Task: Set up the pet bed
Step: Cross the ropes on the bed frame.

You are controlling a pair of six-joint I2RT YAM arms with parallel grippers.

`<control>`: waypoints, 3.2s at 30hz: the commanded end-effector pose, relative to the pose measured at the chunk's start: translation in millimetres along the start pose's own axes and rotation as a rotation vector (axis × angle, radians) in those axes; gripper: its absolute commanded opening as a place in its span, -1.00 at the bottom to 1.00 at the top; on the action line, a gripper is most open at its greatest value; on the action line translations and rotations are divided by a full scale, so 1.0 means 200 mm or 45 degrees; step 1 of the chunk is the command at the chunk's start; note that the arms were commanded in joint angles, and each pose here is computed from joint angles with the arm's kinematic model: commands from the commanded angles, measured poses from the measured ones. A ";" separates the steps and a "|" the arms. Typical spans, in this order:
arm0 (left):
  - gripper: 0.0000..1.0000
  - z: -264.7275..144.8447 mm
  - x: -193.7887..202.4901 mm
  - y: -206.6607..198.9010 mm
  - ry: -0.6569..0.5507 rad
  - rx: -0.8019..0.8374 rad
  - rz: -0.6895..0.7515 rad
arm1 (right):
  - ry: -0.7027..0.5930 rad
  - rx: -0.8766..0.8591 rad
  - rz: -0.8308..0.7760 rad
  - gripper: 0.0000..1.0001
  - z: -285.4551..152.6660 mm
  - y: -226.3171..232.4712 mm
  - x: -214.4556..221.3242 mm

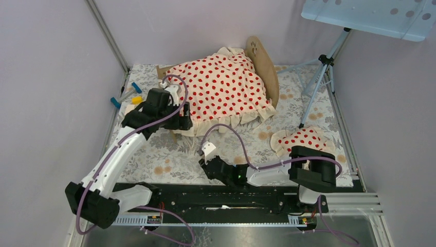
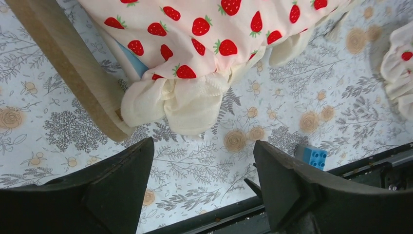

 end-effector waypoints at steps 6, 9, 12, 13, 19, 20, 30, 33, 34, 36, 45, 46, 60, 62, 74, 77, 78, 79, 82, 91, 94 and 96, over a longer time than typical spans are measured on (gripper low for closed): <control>0.69 -0.14 -0.04 0.01 -0.234 -0.051 -0.033 | -0.168 0.055 0.226 -0.06 0.09 0.04 -0.38; 0.72 -0.18 -0.04 0.01 -0.264 -0.063 -0.044 | -0.177 0.079 0.278 0.12 0.18 0.06 -0.42; 0.86 -0.19 -0.04 0.01 -0.281 -0.067 -0.059 | -0.169 0.108 0.308 0.23 0.27 0.10 -0.43; 0.89 -0.20 -0.03 0.01 -0.283 -0.066 -0.063 | -0.165 0.120 0.316 0.25 0.30 0.11 -0.43; 0.98 -0.22 -0.02 0.01 -0.299 -0.063 -0.080 | -0.180 0.279 0.375 0.36 0.43 0.09 -0.38; 0.98 -0.23 -0.02 0.02 -0.306 -0.091 -0.086 | -0.179 0.301 0.382 0.37 0.44 0.08 -0.37; 0.98 -0.24 0.00 0.02 -0.313 -0.094 -0.085 | -0.090 0.356 0.385 0.32 0.57 0.04 -0.24; 0.98 -0.25 -0.01 0.02 -0.317 -0.098 -0.082 | -0.062 0.372 0.367 0.18 0.59 0.03 -0.20; 0.98 -0.25 0.00 0.02 -0.316 -0.100 -0.081 | -0.052 0.379 0.362 0.14 0.59 0.02 -0.18; 0.98 -0.25 0.00 0.03 -0.311 -0.103 -0.080 | -0.032 0.388 0.353 -0.14 0.59 0.01 -0.16; 0.98 -0.25 0.05 0.03 -0.293 -0.134 -0.165 | 0.086 0.326 0.323 -1.00 0.43 0.00 0.00; 0.98 -0.25 0.05 0.03 -0.293 -0.125 -0.180 | 0.105 0.315 0.312 -1.00 0.40 -0.01 0.03; 0.98 -0.27 0.20 0.02 -0.335 -0.128 -0.463 | 0.252 0.263 0.262 -1.00 0.10 0.02 0.25; 0.98 -0.26 0.22 0.01 -0.321 -0.105 -0.467 | 0.270 0.264 0.242 -1.00 0.07 0.02 0.27; 0.88 -0.21 0.38 -0.05 -0.268 0.013 -0.605 | 0.233 0.248 0.238 -1.00 0.05 0.02 0.24; 0.56 -0.17 0.47 -0.06 -0.239 0.037 -0.679 | 0.223 0.226 0.249 -1.00 0.05 0.04 0.23; 0.47 -0.16 0.49 -0.06 -0.236 0.037 -0.706 | 0.222 0.221 0.252 -1.00 0.05 0.04 0.22; 0.40 -0.14 0.52 -0.06 -0.228 0.035 -0.731 | 0.220 0.215 0.258 -1.00 0.05 0.05 0.22; 0.15 -0.08 0.57 -0.08 -0.213 0.083 -0.793 | 0.226 0.197 0.268 -1.00 0.05 0.06 0.22; -0.15 0.15 0.62 -0.08 -0.189 0.104 -0.916 | 0.230 0.178 0.310 -1.00 0.04 0.06 0.23; -0.15 0.19 0.62 -0.05 -0.203 0.040 -0.934 | 0.226 0.176 0.314 -1.00 0.03 0.06 0.23; -0.15 0.22 0.61 -0.05 -0.228 0.035 -0.945 | 0.228 0.174 0.315 -1.00 0.03 0.06 0.23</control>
Point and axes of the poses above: each gripper's point midway between its finger pads, its own z axis out along the fingers, its own y axis along the line the jaws close on, x = y × z, the point moved 6 cm from there along -z, back along the fingers, and after that the axes turned 12 degrees about z, right-handed, at the moved point
